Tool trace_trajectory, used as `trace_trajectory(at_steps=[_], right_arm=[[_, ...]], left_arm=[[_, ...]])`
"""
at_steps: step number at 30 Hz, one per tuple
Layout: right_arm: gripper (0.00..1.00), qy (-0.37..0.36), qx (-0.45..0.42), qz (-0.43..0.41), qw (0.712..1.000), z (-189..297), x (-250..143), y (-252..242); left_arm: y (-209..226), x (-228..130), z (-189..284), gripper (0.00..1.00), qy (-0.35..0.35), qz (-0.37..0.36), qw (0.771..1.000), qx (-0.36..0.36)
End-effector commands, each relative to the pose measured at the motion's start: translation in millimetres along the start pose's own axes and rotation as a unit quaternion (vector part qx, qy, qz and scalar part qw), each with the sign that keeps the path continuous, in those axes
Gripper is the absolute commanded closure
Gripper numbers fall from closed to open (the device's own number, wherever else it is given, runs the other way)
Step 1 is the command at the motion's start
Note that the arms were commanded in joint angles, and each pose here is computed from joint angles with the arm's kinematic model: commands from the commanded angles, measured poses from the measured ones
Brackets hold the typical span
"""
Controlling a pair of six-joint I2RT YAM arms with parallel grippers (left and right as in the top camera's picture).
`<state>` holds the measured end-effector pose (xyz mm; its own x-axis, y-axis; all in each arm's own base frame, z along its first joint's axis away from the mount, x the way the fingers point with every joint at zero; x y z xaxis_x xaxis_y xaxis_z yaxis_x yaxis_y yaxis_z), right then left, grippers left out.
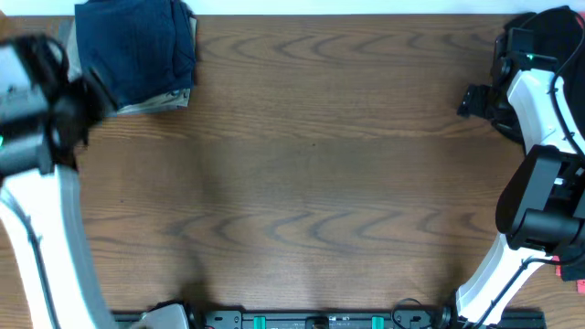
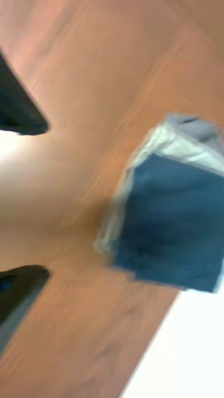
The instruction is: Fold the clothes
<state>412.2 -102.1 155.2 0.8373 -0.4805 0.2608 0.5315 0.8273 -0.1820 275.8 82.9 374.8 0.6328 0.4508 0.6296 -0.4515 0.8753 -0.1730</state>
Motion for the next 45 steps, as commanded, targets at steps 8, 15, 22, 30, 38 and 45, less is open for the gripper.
trace_trajectory(at_steps=[8,15,22,30,38,45], right_arm=[[0.01,0.000,-0.003,-0.003,1.000,-0.4,-1.2,3.8],[0.01,0.000,-0.003,-0.004,1.000,-0.5,-1.1,3.5],[0.01,0.000,-0.003,-0.004,1.000,-0.5,-1.0,3.5],[0.01,0.000,-0.003,-0.004,1.000,-0.5,-1.1,3.5],[0.01,0.000,-0.003,-0.004,1.000,-0.5,-1.1,3.5],[0.01,0.000,-0.003,-0.003,1.000,-0.3,-1.3,4.3]], left_arm=[[-9.8,-93.2,70.7,0.31,0.110,-0.031,0.978,-0.174],[5.9,-165.2,99.9,0.02,0.187,-0.009,0.967,-0.170],[10.2,-182.2,115.4,0.02,0.190,-0.008,0.967,-0.169],[13.0,-188.1,116.5,0.02,0.208,-0.009,0.966,-0.156],[13.5,-195.7,110.4,0.02,0.144,-0.013,0.973,-0.180],[6.3,-213.5,77.9,0.02,-0.041,-0.109,0.955,-0.273]])
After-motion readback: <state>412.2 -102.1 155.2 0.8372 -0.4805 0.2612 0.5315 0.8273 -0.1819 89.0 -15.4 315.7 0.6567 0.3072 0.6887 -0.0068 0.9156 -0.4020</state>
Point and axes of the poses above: each gripper's point midway between its finger pads, its own z axis back along the fingers, its own y axis along the line the jaws close on, x = y × z, the point moved 9 cm from there along z, back along the fingers, and after that the axes turned 1 degree about -z, right-handed, at the moved point
